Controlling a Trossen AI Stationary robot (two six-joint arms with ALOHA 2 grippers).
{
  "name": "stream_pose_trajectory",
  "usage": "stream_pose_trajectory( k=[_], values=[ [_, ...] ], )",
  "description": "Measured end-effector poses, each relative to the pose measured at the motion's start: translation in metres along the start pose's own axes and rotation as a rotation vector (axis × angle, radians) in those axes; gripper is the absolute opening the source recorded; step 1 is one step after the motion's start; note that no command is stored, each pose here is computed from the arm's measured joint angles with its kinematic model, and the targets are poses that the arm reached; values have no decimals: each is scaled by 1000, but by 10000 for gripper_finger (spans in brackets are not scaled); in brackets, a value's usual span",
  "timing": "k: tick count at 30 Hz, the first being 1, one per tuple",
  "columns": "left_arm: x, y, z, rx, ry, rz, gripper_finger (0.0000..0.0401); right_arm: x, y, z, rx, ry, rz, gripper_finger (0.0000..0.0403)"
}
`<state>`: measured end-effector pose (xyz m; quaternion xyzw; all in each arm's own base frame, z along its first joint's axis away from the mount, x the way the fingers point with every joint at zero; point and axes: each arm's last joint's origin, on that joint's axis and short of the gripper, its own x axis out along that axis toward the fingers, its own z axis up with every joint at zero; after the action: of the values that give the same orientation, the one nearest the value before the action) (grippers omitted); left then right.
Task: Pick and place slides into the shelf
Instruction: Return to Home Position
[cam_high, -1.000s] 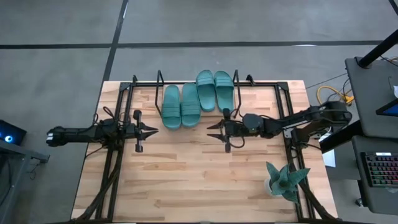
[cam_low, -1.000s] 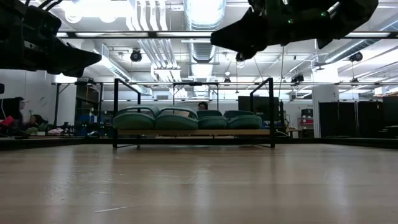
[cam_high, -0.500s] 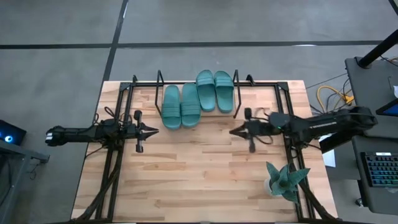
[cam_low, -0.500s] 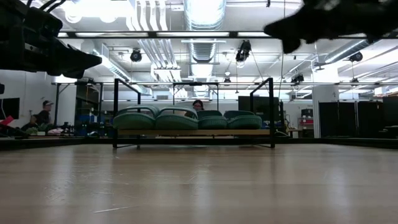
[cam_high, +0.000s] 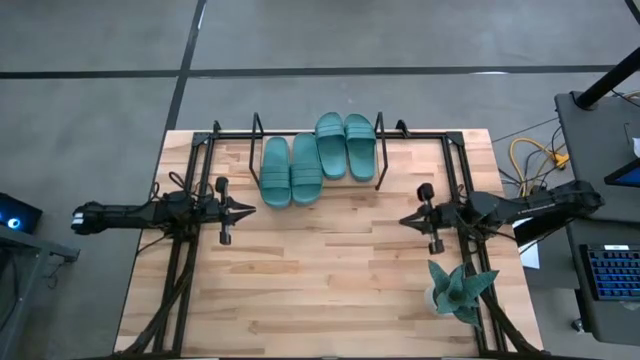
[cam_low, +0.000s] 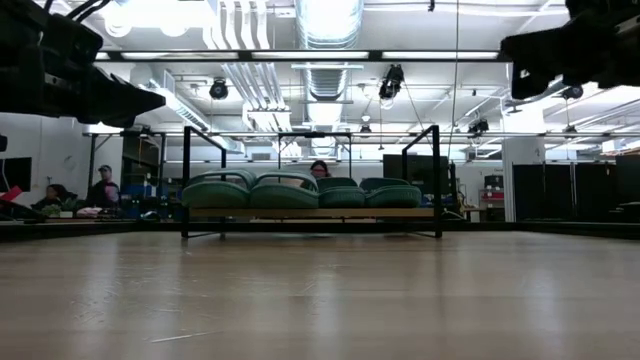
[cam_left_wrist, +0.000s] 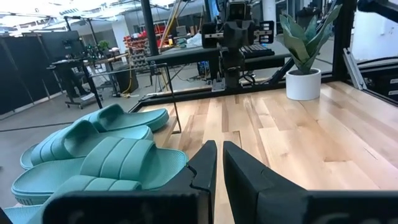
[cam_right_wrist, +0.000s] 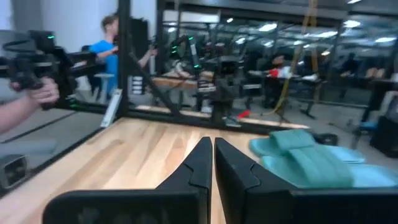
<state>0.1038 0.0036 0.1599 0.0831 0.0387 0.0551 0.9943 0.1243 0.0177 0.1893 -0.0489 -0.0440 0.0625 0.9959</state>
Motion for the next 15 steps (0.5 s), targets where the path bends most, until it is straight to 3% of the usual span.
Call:
stream_pose_trajectory(
  k=[5, 9, 15],
  values=[
    [1, 0, -1, 2, 16, -2, 13, -11, -3, -9, -11, 51, -111, 8],
    [2, -1, -2, 3, 26, -3, 13, -17, -3, -12, 33, 64, -113, 9],
    [1, 0, -1, -35, 15, 4, 13, -22, -2, -17, 5, 70, -112, 9]
  ],
)
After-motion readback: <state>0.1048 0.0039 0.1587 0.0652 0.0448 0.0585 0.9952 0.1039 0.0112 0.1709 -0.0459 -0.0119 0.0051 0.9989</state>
